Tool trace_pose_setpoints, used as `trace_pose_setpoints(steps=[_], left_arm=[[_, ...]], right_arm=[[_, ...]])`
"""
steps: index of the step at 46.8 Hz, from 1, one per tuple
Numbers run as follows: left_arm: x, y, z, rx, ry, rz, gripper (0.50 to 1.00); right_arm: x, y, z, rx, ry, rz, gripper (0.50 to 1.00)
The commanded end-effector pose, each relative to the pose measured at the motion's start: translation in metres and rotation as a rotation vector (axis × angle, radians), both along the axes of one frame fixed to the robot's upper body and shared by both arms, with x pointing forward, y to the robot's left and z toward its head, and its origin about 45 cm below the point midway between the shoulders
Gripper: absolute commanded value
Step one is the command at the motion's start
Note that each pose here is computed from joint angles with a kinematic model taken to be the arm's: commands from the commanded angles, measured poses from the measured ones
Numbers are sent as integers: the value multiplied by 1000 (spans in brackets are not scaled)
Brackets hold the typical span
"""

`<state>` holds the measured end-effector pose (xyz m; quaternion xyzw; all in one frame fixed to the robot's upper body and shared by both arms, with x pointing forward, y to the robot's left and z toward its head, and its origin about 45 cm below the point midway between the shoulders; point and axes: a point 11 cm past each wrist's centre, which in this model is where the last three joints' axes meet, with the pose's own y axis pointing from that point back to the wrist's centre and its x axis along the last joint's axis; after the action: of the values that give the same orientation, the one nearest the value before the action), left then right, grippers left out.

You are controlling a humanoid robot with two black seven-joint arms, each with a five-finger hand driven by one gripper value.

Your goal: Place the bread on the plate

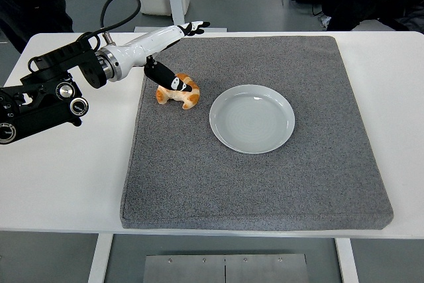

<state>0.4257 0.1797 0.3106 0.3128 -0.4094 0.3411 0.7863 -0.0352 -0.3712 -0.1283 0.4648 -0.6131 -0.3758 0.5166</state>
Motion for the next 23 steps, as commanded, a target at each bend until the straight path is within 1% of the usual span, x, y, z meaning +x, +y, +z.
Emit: trace_pose_setpoints(steps=[1, 6, 9, 14, 19, 23], left_arm=[[-2, 7, -9, 76, -28, -17, 984], [0, 16, -25, 190, -61, -35, 981], [2, 23, -34, 234, -62, -29, 981], [1, 24, -47, 244, -47, -31, 981], [9, 28, -55, 255, -52, -1, 981], [12, 24, -61, 256, -46, 1, 981]], right_arm=[[1, 0, 0, 0, -1, 0, 1000], [0, 0, 0, 0, 1, 0, 1000], [0, 0, 0, 0, 1, 0, 1000], [1, 0, 0, 0, -1, 0, 1000], [1, 0, 0, 0, -1, 0, 1000], [0, 0, 0, 0, 1, 0, 1000]])
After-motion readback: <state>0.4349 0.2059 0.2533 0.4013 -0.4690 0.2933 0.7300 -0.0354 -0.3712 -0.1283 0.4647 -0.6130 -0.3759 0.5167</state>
